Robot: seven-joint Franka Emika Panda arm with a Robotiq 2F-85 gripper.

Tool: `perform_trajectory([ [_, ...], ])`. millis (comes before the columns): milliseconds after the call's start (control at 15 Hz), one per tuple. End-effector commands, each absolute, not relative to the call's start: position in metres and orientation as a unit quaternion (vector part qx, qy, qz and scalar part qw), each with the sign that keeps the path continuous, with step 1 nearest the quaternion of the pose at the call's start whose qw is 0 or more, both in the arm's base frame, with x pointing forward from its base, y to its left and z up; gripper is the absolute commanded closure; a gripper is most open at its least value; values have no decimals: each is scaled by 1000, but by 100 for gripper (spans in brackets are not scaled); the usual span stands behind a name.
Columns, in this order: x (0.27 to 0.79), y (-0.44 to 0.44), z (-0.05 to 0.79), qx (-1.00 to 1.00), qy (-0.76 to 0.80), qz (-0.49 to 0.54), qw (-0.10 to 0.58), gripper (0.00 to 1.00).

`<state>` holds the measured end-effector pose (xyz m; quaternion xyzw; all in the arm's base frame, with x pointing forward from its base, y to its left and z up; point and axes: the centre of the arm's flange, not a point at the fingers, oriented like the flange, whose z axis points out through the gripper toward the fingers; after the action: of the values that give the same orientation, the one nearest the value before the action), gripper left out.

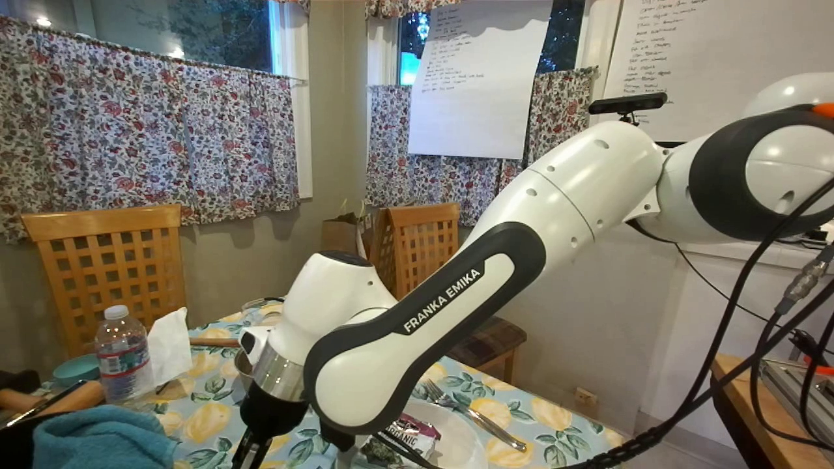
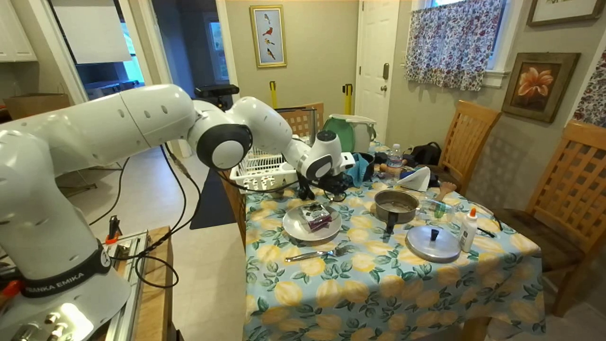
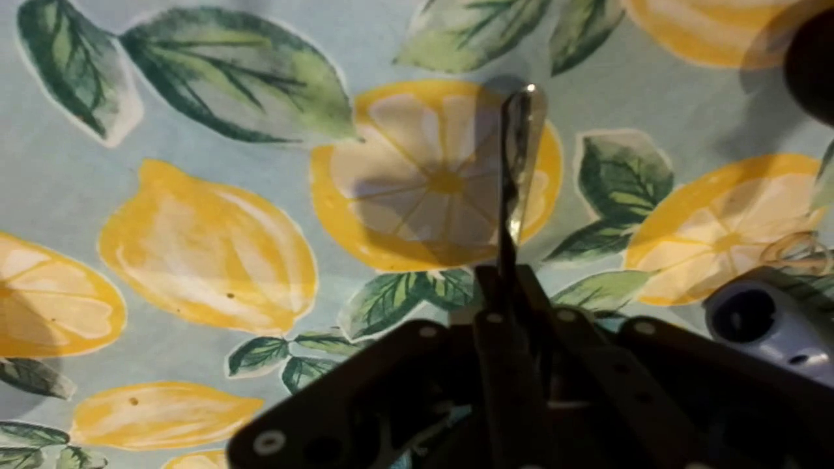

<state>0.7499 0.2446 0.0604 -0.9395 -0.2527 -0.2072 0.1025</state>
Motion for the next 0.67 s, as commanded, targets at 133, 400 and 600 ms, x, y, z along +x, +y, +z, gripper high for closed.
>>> perform_trajectory([
  [133,744,240,91,-941,-241,-208,115,98],
  [400,737,237,106,-946,-220,-199,128,98],
  [600,727,239,113,-947,-217,-186,148,98],
])
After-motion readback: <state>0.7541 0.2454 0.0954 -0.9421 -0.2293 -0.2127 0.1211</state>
